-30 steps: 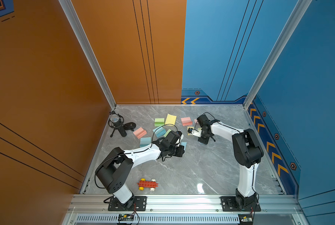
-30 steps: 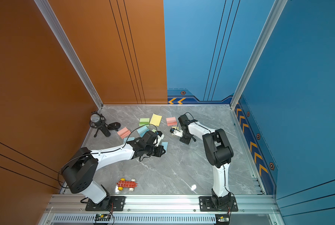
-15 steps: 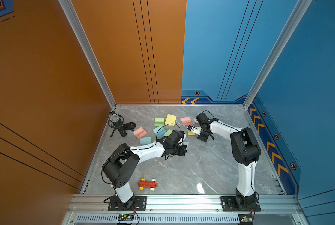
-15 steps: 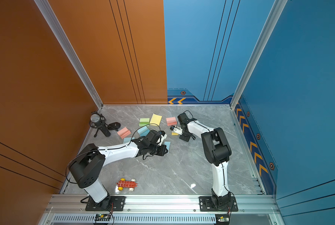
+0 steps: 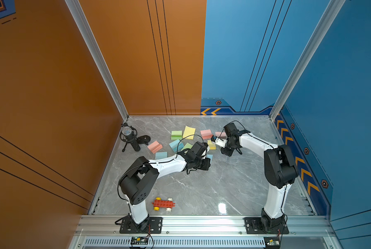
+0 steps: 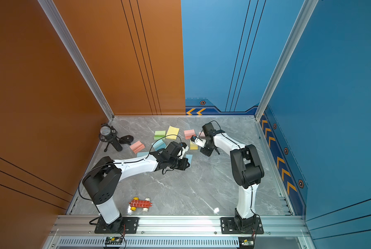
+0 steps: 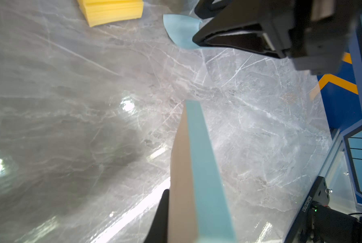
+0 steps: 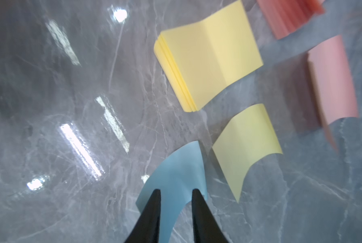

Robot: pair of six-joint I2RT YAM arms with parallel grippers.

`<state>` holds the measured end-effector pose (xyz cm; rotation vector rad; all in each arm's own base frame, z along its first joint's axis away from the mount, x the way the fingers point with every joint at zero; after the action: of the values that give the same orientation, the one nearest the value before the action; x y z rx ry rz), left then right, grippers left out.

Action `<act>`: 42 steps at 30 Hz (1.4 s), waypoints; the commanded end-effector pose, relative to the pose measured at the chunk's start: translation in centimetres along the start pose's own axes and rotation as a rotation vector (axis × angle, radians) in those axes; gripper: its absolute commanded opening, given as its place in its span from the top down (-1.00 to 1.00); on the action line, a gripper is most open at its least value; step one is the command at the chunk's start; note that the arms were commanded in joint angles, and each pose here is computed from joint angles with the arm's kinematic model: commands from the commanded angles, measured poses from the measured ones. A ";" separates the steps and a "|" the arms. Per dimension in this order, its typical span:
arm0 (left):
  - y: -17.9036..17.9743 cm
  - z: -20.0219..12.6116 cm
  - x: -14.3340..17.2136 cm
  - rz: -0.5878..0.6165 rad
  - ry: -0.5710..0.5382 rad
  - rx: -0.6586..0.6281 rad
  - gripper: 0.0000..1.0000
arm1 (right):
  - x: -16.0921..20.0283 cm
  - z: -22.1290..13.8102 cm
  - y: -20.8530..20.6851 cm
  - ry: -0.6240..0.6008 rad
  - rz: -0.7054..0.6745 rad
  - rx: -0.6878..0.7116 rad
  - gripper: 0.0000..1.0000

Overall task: Tear off pages from different memo pads
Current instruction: Place the paper at the center of the board, then place the memo pad at the center of the board.

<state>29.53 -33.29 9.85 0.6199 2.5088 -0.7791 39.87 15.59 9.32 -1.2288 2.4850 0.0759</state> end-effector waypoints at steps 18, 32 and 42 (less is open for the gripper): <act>2.5 6.8 -1.6 -0.242 0.128 0.095 0.81 | -1.7 -17.6 5.3 -0.450 0.081 0.294 0.30; 4.7 6.6 -1.8 -0.156 0.200 -0.159 0.00 | 0.5 -23.0 10.9 -0.677 0.092 0.229 0.28; 5.5 5.7 -3.5 -0.097 0.161 -0.252 -0.32 | 3.1 -24.3 12.1 -0.753 0.106 0.227 0.22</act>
<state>36.81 -35.26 6.41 0.4779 2.6953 -0.5970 21.67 16.03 29.55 -0.8221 1.8336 0.2201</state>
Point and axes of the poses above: each gripper's point midway between its finger pads, its own z axis out along the fingers, its own y axis along the line the jaws close on, x = y × z, the point moved 3 cm from there along -z, back along the fingers, and after that the axes turned 9 degrees about z, right-handed, at the moved point
